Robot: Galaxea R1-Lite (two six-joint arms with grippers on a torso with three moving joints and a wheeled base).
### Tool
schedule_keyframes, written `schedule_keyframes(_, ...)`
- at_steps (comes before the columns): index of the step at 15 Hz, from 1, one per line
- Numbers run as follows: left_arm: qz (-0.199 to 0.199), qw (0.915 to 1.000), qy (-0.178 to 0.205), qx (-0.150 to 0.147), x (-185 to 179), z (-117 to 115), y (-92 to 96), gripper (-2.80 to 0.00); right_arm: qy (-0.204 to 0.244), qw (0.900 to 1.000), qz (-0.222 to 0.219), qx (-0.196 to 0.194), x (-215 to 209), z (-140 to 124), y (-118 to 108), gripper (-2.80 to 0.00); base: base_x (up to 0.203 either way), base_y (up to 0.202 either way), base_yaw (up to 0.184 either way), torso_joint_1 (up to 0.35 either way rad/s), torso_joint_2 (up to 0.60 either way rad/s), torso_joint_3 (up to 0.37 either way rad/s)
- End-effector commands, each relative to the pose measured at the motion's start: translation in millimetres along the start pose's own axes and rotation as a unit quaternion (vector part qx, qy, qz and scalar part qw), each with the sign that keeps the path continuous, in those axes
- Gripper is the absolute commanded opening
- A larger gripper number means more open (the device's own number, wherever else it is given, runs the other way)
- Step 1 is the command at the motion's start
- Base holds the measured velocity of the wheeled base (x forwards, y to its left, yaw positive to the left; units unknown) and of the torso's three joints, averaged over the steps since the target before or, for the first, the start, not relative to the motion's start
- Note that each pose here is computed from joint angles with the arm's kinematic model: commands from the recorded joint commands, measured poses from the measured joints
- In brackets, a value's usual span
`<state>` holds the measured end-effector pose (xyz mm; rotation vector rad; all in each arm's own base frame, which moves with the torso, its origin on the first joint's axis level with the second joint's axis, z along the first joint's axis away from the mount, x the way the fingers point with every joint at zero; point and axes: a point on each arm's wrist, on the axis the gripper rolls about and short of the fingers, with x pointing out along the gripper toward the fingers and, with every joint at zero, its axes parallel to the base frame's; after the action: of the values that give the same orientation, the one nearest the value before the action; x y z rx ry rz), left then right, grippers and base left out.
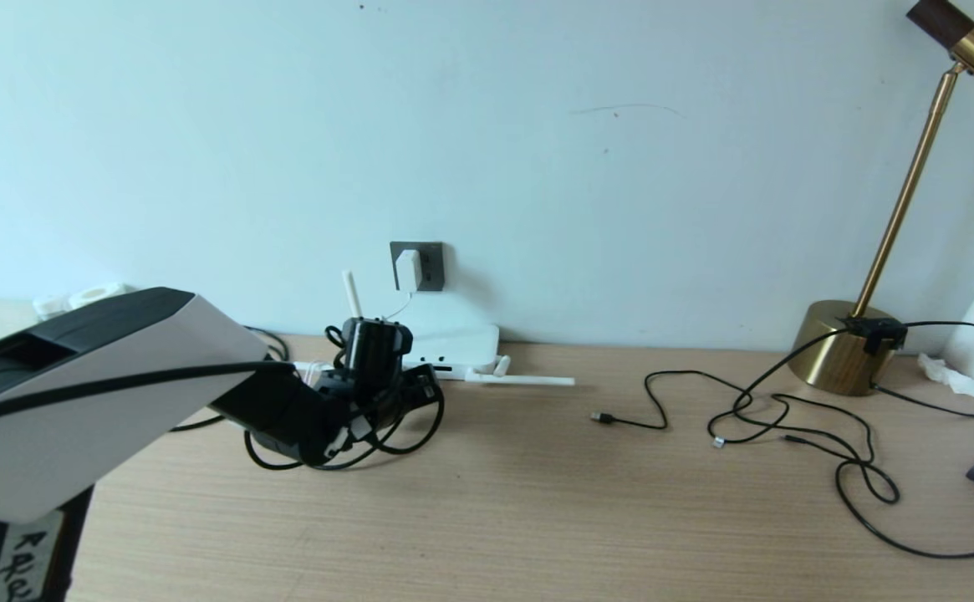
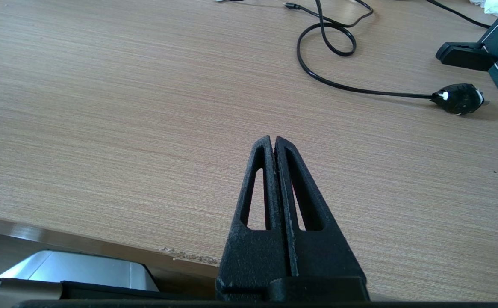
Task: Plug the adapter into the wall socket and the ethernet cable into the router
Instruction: Align cable and router interface, then plug cable into router interface
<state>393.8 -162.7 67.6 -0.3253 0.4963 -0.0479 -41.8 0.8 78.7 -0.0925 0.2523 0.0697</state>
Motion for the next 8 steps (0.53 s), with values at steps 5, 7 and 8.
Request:
schedule_keyframes(5,-0.001,1.0000,-0.005,0.000,-0.1,1.9,-1.4,-2.80,0.001,1.000,0.001,-0.001,0.0,-0.3,0.0,-2.80,0.000,0.000,0.000,0.000,0.00,0.000)
schedule_keyframes(7,-0.001,1.0000,-0.005,0.005,-0.2,2.2,-1.2,-2.80,0.001,1.000,0.001,-0.001,0.0,-0.3,0.0,-2.80,0.000,0.000,0.000,0.000,0.00,0.000)
schedule_keyframes(8,-0.001,1.0000,-0.005,0.006,-0.7,2.3,-1.4,-2.80,0.001,1.000,0.001,-0.001,0.0,-0.3,0.0,-2.80,0.000,0.000,0.000,0.000,0.00,0.000)
